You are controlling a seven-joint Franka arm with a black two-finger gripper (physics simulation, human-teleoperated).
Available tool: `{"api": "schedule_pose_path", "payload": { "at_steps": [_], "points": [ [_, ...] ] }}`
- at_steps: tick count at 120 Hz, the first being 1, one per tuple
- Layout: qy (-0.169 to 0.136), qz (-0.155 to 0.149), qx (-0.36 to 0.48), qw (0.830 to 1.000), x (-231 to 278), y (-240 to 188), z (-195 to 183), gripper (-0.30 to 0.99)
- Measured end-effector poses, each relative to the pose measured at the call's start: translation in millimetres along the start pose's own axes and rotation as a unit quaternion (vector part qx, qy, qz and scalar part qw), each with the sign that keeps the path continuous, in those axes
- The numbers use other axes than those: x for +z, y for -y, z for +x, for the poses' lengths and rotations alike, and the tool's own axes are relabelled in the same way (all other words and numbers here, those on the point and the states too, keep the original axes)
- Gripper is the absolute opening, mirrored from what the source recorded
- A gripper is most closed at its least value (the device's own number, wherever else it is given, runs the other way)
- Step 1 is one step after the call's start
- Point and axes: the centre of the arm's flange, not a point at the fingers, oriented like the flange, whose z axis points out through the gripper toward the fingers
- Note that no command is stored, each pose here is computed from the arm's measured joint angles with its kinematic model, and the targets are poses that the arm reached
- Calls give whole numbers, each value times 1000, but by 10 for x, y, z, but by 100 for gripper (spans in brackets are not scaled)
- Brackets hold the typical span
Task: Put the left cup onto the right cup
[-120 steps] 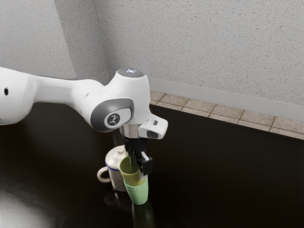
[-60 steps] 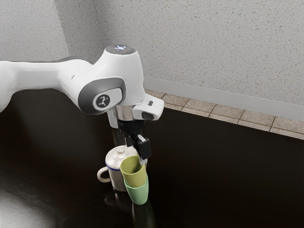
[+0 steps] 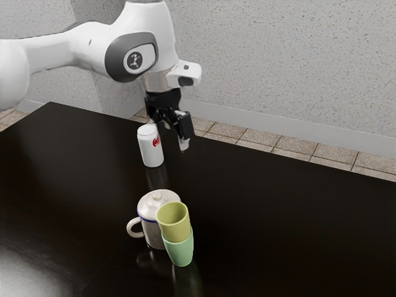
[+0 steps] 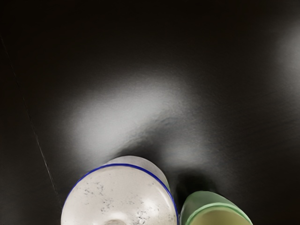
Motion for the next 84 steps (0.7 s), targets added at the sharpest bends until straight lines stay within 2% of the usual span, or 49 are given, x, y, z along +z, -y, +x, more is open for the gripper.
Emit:
{"api": "schedule_pose_path", "payload": {
  "at_steps": [19, 84],
  "points": [
    [-3, 5, -32, 999, -172, 414, 115, 69],
    [11, 1, -38, 999, -306, 466, 64, 69]
  ]
}}
